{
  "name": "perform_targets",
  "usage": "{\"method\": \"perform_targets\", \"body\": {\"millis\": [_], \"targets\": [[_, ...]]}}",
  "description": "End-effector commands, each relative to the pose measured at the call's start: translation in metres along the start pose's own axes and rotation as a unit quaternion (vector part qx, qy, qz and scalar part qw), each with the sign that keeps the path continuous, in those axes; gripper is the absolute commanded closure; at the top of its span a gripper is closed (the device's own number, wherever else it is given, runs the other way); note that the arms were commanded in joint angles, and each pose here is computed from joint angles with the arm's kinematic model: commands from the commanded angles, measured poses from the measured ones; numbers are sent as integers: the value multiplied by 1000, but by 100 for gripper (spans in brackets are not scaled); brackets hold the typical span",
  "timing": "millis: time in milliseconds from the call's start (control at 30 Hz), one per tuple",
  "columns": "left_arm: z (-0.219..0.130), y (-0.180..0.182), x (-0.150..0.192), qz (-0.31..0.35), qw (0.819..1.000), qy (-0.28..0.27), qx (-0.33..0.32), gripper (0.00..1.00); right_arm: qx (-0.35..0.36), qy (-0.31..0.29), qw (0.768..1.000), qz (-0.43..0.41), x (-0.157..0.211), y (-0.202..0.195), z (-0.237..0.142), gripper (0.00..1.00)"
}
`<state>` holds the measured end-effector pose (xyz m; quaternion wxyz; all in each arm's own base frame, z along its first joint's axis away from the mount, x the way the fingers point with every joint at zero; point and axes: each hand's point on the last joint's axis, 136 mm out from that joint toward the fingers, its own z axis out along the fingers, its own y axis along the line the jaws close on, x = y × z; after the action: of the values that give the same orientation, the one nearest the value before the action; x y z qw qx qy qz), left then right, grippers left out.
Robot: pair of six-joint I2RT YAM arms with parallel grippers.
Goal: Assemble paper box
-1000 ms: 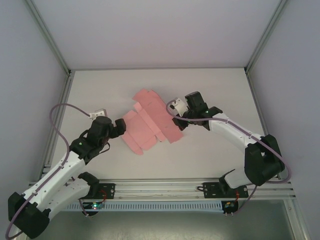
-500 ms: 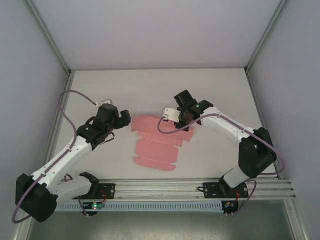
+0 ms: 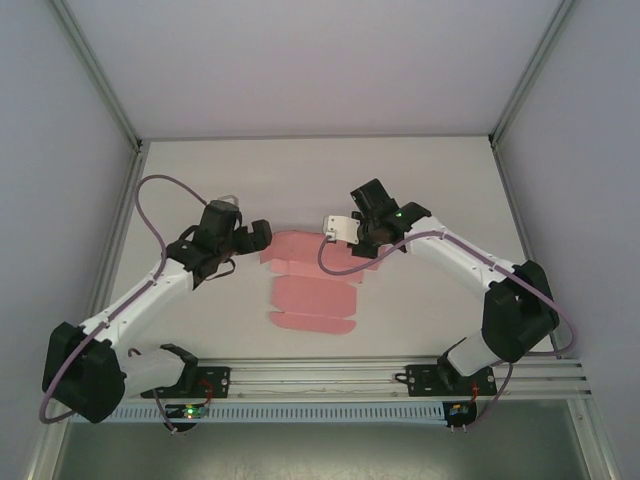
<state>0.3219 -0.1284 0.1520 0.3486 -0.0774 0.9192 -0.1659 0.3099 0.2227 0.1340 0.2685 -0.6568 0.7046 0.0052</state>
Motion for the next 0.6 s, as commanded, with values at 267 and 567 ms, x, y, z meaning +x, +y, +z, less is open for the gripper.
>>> {"method": "perform_targets", "body": {"millis": [267, 567], "targets": [[11, -39, -6, 58, 992, 0, 109, 0, -8, -31, 999, -2, -10, 7, -4, 100], [17, -55, 1, 81, 985, 16, 152, 0, 3, -31, 1000, 8, -10, 3, -4, 100]]}}
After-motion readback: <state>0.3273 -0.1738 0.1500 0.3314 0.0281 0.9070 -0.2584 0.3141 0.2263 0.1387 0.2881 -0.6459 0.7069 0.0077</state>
